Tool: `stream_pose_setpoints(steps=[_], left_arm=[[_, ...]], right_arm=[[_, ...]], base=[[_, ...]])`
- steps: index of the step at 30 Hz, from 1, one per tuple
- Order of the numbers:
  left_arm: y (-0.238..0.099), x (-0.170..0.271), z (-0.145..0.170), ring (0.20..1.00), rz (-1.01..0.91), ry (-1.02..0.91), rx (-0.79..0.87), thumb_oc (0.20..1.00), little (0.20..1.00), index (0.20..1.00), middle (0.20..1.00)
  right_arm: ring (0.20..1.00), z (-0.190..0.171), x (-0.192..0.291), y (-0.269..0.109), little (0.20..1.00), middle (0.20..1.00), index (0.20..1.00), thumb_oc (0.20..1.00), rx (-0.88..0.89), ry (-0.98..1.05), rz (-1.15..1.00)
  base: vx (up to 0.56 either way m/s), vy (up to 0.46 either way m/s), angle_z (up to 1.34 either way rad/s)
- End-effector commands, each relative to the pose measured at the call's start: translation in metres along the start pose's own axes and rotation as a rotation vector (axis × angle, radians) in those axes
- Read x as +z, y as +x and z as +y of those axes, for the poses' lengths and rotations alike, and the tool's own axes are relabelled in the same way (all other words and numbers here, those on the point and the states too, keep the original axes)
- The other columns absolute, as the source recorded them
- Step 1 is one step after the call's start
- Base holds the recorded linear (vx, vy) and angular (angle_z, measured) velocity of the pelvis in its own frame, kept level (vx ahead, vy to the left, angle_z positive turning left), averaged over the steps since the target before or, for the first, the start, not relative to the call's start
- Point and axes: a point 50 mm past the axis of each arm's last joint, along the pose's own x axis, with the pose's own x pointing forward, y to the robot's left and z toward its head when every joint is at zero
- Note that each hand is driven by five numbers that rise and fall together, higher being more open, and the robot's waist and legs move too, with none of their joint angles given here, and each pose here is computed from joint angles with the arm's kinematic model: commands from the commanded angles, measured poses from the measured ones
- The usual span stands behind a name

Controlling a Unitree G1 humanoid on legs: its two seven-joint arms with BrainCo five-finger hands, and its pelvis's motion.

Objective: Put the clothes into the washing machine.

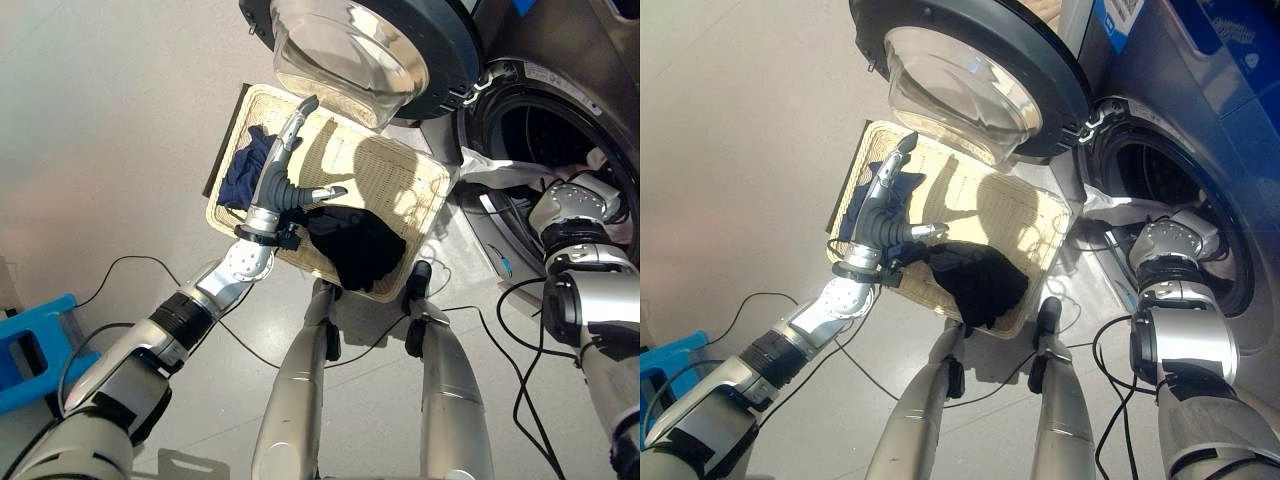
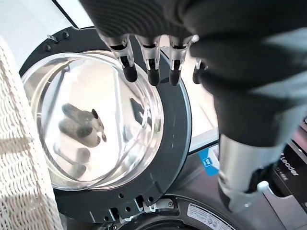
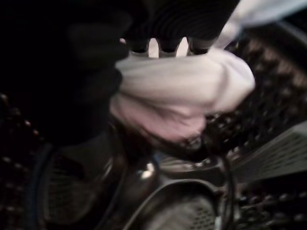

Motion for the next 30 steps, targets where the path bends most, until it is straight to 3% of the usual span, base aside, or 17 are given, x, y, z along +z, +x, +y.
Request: stream_pose_setpoints(steps=[1, 5, 7, 8, 13, 18, 23, 25, 30], left_arm=[[0.018, 0.012, -0.007, 1.000, -0.056, -0.079, 0.061, 1.000, 1.000, 1.000, 1.000], [0.020, 0.011, -0.005, 1.000, -0.050, -0.072, 0.055, 1.000, 1.000, 1.000, 1.000], [0.021, 0.012, -0.004, 1.000, -0.052, -0.070, 0.054, 1.000, 1.000, 1.000, 1.000], [0.018, 0.009, -0.002, 1.000, -0.036, -0.062, 0.049, 1.000, 1.000, 1.000, 1.000], [0.012, 0.002, 0.000, 1.000, -0.004, -0.038, 0.037, 1.000, 1.000, 1.000, 1.000], [0.004, -0.010, -0.003, 1.000, 0.070, 0.002, 0.047, 1.000, 1.000, 1.000, 1.000], [-0.004, -0.017, -0.007, 1.000, 0.098, 0.021, 0.035, 1.000, 1.000, 1.000, 1.000], [-0.007, -0.017, -0.014, 1.000, 0.095, 0.005, 0.035, 1.000, 1.000, 1.000, 1.000], [-0.009, -0.015, -0.022, 1.000, 0.078, -0.004, 0.038, 1.000, 1.000, 1.000, 1.000]], right_arm=[[1.000, 0.024, 0.005, 0.003, 1.000, 1.000, 1.000, 1.000, 0.178, -0.347, -0.013], [1.000, 0.019, -0.012, 0.001, 1.000, 1.000, 1.000, 1.000, 0.226, -0.646, 0.096], [1.000, 0.019, -0.013, 0.001, 1.000, 1.000, 1.000, 1.000, 0.237, -0.697, 0.102], [1.000, 0.008, -0.016, 0.003, 1.000, 1.000, 1.000, 1.000, 0.228, -1.044, 0.108], [1.000, 0.006, -0.016, 0.005, 1.000, 1.000, 1.000, 1.000, 0.269, -1.250, 0.103], [1.000, -0.003, -0.024, -0.001, 1.000, 1.000, 1.000, 1.000, 0.290, -1.652, -0.024], [1.000, -0.020, -0.021, -0.002, 1.000, 1.000, 1.000, 1.000, 0.207, -1.720, -0.089], [1.000, -0.045, -0.024, -0.007, 1.000, 1.000, 1.000, 1.000, 0.109, -1.771, -0.071], [1.000, -0.060, -0.024, -0.011, 1.000, 1.000, 1.000, 1.000, 0.000, -1.727, -0.061]], base=[[0.00, 0.000, 0.00], [0.00, 0.000, 0.00], [0.00, -0.007, -0.02], [0.00, -0.016, -0.05], [0.00, -0.012, 0.00], [0.00, 0.000, 0.00], [0.00, 0.001, 0.02], [0.00, 0.042, 0.00], [0.00, 0.033, 0.00]])
